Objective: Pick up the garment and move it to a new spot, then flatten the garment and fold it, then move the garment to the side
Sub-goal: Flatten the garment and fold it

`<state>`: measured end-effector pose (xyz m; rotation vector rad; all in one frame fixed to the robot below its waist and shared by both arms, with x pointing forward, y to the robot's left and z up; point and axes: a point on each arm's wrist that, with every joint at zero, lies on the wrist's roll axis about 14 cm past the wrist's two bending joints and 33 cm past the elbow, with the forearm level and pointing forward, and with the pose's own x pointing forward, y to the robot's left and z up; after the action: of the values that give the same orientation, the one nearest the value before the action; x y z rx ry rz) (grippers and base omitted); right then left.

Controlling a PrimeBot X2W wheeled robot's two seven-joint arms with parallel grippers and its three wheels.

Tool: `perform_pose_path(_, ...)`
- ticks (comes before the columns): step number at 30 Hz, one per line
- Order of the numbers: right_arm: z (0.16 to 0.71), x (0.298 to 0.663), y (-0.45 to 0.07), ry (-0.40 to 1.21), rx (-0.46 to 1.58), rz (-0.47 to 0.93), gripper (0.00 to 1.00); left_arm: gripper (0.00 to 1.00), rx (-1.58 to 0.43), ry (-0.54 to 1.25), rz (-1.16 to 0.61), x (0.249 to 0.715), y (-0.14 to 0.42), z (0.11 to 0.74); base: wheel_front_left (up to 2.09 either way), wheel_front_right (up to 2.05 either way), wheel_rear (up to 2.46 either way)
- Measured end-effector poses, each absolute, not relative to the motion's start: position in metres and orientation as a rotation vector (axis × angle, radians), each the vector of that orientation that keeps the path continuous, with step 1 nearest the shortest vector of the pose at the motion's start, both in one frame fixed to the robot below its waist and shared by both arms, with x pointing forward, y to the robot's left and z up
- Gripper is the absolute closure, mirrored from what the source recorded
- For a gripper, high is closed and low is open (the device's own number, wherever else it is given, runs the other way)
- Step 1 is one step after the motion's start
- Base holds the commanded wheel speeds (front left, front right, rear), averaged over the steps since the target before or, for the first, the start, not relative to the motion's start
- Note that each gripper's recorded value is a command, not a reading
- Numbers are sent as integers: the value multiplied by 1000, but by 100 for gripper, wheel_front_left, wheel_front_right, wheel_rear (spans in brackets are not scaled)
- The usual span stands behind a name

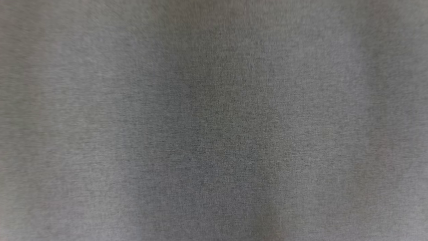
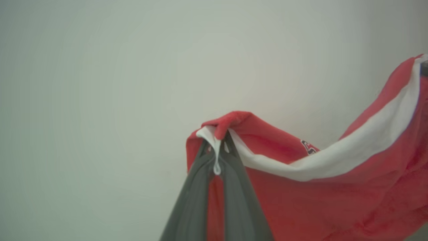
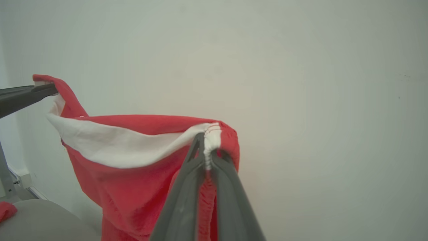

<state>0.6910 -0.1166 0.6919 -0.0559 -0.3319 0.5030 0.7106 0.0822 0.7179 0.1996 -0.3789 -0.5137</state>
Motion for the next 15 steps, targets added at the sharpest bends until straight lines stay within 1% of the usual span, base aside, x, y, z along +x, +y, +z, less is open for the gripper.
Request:
perform_pose_path(7, 697, 720, -130, -315, -82, 454, 100, 100, 200, -395, -485, 737, 86, 720, 0, 0, 0)
perform_pose_path(13, 697, 737, -129, -306, -133, 445, 100, 100, 205, -386, -488, 750, 80, 712, 0, 0, 0)
perform_pose_path(15, 692, 740, -129, -303, -121, 448, 100, 100, 199, -382, -488, 754, 80, 708, 0, 0, 0)
